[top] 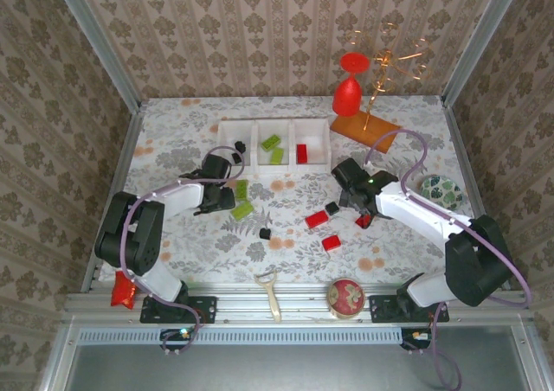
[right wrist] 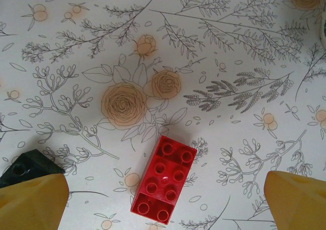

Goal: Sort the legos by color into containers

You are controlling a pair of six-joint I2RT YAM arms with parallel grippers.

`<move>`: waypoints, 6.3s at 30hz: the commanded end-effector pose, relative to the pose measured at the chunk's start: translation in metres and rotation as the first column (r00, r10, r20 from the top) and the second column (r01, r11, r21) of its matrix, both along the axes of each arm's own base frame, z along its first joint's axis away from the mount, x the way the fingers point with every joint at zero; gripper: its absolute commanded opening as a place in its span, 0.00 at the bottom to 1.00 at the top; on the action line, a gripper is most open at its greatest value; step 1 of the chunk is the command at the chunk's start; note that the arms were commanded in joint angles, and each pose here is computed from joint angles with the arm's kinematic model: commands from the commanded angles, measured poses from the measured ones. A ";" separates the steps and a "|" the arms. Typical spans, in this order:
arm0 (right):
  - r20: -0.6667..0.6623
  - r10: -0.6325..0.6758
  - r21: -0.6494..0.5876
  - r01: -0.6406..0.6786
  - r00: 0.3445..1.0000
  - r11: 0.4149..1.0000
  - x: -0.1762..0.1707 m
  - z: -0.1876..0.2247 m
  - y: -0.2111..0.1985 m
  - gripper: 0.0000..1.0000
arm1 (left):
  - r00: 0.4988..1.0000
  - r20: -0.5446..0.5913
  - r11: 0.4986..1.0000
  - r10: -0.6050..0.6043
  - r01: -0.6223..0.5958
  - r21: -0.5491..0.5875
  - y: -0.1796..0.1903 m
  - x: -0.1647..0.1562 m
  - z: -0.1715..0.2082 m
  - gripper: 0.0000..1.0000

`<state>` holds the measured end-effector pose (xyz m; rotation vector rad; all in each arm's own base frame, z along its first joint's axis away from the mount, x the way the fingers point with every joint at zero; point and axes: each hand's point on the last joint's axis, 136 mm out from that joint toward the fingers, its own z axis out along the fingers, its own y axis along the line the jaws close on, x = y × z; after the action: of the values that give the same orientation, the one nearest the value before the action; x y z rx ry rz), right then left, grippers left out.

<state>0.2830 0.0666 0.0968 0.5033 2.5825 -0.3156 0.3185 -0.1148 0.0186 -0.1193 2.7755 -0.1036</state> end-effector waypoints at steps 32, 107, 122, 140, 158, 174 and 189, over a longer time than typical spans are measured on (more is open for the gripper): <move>0.021 -0.076 0.030 0.076 0.997 0.997 -0.015 -0.010 -0.011 1.00 | 0.957 0.287 0.999 -0.045 0.038 0.030 -0.012 0.055 0.091 0.37; 0.009 -0.063 0.117 0.061 0.998 0.991 -0.031 -0.030 -0.006 0.98 | 0.897 0.441 0.999 -0.036 0.043 -0.005 -0.030 0.103 0.144 1.00; -0.115 -0.063 0.096 0.075 0.991 0.993 -0.027 -0.064 -0.001 0.89 | 0.799 0.597 0.997 0.074 -0.056 -0.049 0.018 0.036 0.167 1.00; -0.156 -0.033 0.140 0.055 0.987 0.989 -0.024 -0.077 0.010 0.70 | 0.748 0.646 0.989 0.150 -0.111 -0.100 0.045 0.004 0.172 1.00; -0.150 -0.008 0.169 0.034 0.989 0.985 -0.010 -0.078 0.009 0.61 | 0.753 0.635 0.985 0.175 -0.135 -0.111 0.052 -0.002 0.164 1.00; -0.139 0.029 0.220 0.002 0.990 0.975 -0.001 -0.073 0.018 0.36 | 0.757 0.624 0.981 0.196 -0.158 -0.116 0.055 -0.002 0.160 1.00; -0.001 0.173 0.069 -0.173 0.985 0.983 0.029 -0.004 0.036 0.33 | 0.762 0.612 0.977 0.213 -0.167 -0.131 0.056 -0.001 0.155 1.00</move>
<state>0.3059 0.1012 0.0735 0.3729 2.6727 -0.1221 0.3177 -0.0628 0.1765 -0.2903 2.0761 -0.1557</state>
